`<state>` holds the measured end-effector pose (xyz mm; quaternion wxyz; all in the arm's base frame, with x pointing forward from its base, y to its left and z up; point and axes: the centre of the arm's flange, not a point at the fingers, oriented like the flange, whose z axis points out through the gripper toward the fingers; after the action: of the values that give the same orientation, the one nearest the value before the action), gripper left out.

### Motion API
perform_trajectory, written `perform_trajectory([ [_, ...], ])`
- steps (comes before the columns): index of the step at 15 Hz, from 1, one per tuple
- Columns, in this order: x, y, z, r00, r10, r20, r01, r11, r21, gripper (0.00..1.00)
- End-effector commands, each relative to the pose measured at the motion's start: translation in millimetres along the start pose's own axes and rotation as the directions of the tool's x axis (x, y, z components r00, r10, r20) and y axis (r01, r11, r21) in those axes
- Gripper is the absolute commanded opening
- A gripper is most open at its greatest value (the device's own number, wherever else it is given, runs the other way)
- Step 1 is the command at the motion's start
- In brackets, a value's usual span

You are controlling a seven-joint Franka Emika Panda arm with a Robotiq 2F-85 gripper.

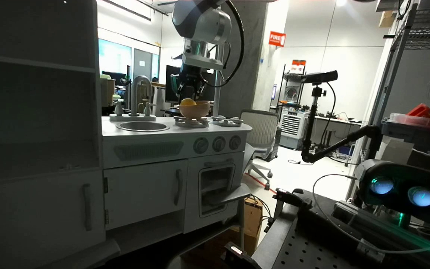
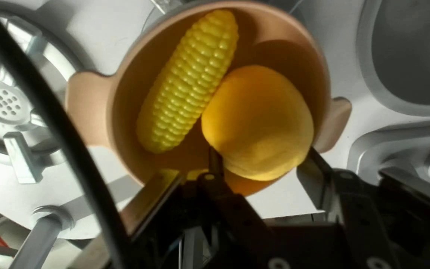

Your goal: Open the top cabinet door and put an orange plushie and the maize in the top compartment of the cabinet

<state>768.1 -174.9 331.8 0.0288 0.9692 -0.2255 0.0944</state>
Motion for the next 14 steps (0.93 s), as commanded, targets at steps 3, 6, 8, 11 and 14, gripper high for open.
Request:
perform_trajectory([
  [3, 15.0, 0.0, -1.9, 1.0, 0.0, 0.026, -0.001, 1.0, 0.012, 0.08],
  [6, 9.7, 2.1, -11.5, 0.999, -0.005, 0.033, 0.004, 1.0, 0.013, 0.0],
  [8, 4.9, 0.9, -28.6, 0.999, -0.015, 0.032, 0.014, 1.0, 0.017, 0.01],
  [11, -2.2, 1.4, -52.5, 0.998, -0.061, 0.034, 0.06, 0.998, 0.03, 0.03],
  [14, -23.1, -13.3, -83.9, 0.978, -0.203, 0.048, 0.2, 0.977, 0.073, 0.03],
])
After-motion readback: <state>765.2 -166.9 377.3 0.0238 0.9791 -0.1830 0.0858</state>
